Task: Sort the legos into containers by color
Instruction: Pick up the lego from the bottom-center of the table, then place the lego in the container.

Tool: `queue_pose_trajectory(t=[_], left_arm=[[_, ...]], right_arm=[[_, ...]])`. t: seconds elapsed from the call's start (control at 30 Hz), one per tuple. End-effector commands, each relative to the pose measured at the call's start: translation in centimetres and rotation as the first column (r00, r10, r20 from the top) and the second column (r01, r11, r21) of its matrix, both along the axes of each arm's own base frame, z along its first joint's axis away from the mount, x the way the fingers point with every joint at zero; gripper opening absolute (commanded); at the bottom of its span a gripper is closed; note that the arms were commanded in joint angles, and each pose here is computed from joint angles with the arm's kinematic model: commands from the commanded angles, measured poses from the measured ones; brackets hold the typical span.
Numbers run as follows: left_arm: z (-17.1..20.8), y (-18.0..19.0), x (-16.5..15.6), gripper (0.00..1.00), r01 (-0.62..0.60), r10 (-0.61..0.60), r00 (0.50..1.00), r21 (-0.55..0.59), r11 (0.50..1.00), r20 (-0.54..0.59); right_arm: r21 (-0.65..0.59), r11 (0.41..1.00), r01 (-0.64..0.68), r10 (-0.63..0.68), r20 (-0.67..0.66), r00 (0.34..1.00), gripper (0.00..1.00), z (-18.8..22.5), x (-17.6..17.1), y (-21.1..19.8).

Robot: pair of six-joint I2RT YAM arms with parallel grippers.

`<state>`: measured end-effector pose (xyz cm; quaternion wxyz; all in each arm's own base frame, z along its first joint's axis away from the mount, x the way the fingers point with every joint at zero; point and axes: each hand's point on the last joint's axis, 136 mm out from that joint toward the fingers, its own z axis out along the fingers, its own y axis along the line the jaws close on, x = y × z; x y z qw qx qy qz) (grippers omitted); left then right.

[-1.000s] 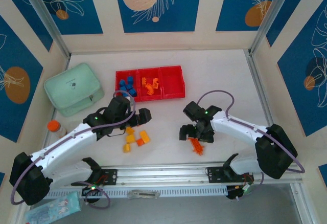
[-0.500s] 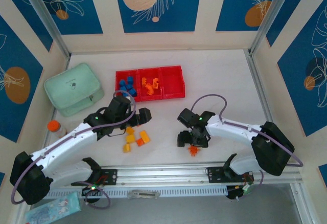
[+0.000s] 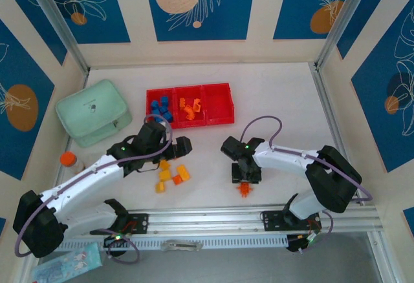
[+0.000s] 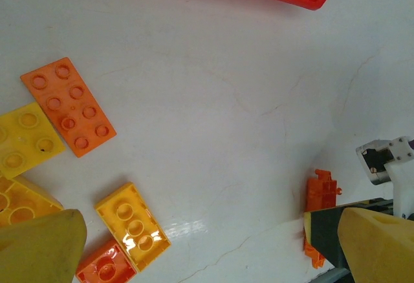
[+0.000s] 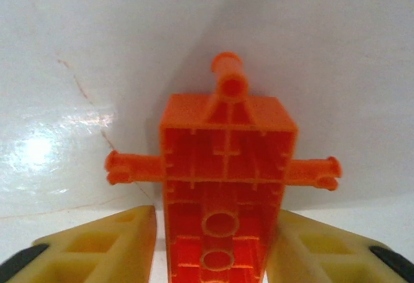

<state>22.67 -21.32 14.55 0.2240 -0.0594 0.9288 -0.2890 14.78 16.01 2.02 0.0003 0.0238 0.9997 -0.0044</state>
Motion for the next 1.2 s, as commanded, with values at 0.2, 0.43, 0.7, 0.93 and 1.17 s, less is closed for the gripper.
queue_pose_trajectory(t=[0.2,0.43,0.7,0.93,1.17], left_arm=[[0.7,-0.4,0.4,0.99,0.007,-0.007,1.0,0.0,1.0,0.025],[2.0,1.5,1.0,0.99,-0.024,0.022,0.998,0.04,0.999,0.058],[3.4,5.3,2.3,0.99,-0.085,0.083,0.995,0.042,0.996,0.057],[4.3,7.4,3.9,0.99,-0.106,0.102,0.993,0.059,0.993,0.064],[5.0,7.7,5.7,0.99,-0.127,0.125,0.989,0.026,0.992,0.081]], right_arm=[[0.022,1.0,-0.018,0.017,0.077,0.997,0.27,2.9,1.6,1.2],[0.111,0.987,-0.118,0.089,0.238,0.967,0.25,8.3,6.2,5.1],[0.148,0.962,-0.23,0.155,0.4,0.904,0.25,12.2,15.3,12.1],[0.167,0.95,-0.263,0.156,0.474,0.866,0.25,12.3,24.0,16.7],[0.148,0.952,-0.267,0.149,0.539,0.829,0.27,11.5,31.5,18.8]])
